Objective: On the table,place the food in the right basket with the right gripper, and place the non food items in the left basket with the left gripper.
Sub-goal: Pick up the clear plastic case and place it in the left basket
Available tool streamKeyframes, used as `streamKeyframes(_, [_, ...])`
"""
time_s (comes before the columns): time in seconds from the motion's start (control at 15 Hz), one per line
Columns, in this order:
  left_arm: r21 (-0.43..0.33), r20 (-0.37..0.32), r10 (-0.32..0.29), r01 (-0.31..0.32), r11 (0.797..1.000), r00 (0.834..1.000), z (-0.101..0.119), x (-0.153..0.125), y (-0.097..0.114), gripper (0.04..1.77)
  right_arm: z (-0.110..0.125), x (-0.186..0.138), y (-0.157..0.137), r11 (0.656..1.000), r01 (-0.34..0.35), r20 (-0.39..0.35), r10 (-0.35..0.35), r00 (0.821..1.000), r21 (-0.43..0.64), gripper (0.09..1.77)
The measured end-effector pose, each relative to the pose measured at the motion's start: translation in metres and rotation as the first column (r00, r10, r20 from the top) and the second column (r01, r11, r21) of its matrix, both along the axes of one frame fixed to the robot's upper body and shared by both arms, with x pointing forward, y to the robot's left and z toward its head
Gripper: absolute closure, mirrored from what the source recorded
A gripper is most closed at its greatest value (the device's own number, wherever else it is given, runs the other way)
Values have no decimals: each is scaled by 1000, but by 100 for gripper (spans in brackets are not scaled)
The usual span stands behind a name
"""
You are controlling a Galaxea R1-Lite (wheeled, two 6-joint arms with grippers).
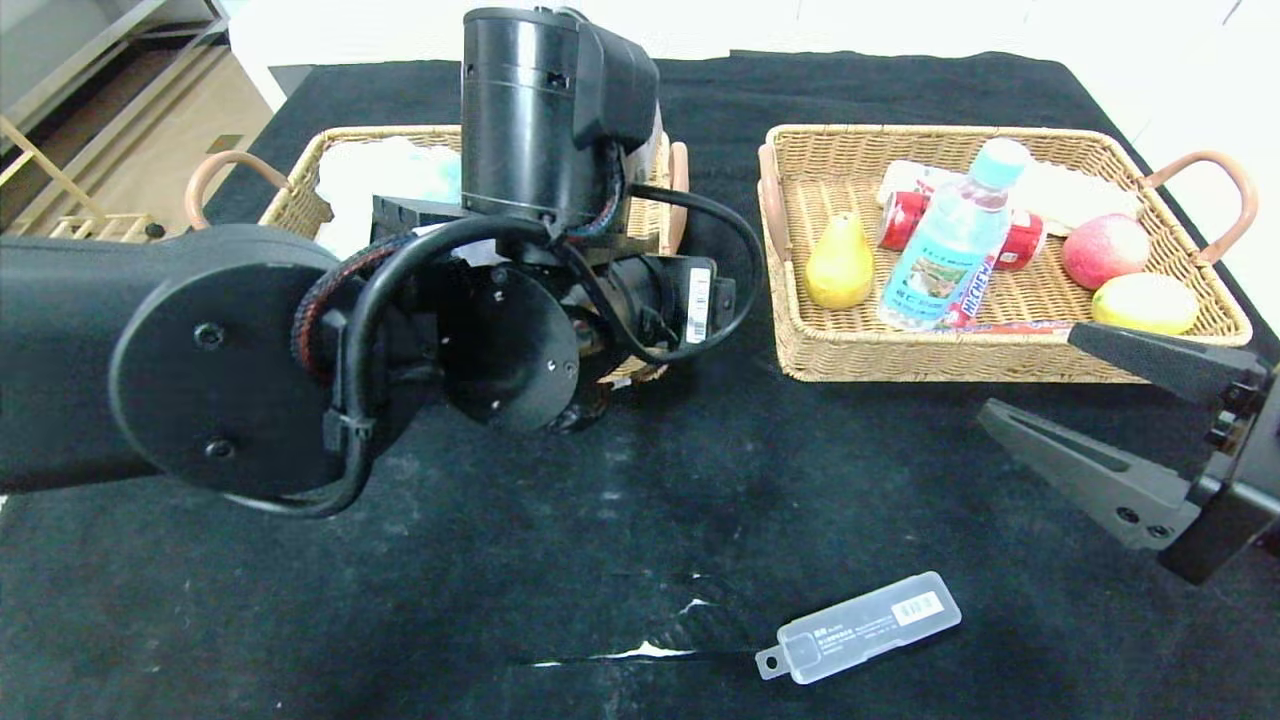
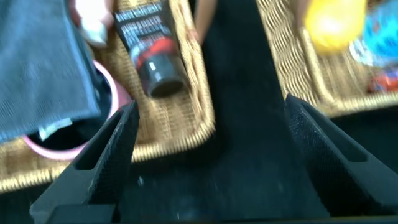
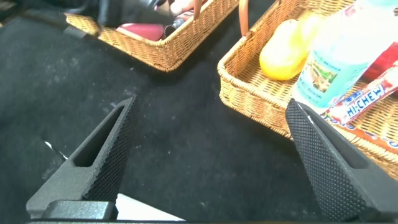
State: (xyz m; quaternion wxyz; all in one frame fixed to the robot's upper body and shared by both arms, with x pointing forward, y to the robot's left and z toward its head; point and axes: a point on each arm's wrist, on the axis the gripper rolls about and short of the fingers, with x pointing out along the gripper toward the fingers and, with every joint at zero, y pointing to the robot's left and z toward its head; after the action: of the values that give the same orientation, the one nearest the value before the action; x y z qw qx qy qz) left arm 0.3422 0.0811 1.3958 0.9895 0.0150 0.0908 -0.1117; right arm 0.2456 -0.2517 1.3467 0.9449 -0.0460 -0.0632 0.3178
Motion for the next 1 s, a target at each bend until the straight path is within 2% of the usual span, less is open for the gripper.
streamKeyframes(0.27, [51, -59, -101, 104, 993, 993, -25, -36, -9, 12, 6, -1, -4, 1000, 16, 17, -16, 1000, 13, 15])
streamKeyframes(0.47, [82, -83, -209, 216, 973, 974, -48, -61, -17, 11, 9, -1, -7, 999, 33, 20, -34, 999, 15, 15])
streamKeyframes(0.6, [107, -114, -292, 304, 947, 949, -62, -76, -19, 11, 13, 2, -12, 998, 62, 30, -63, 998, 21, 15])
streamKeyframes(0.8, [173, -158, -415, 439, 882, 896, -77, -96, -16, 11, 19, 4, -17, 995, 91, 47, -93, 995, 32, 15])
streamKeyframes(1.0, [230, -145, -492, 513, 827, 859, -85, -101, -15, 11, 24, 1, -19, 994, 100, 66, -103, 992, 42, 15])
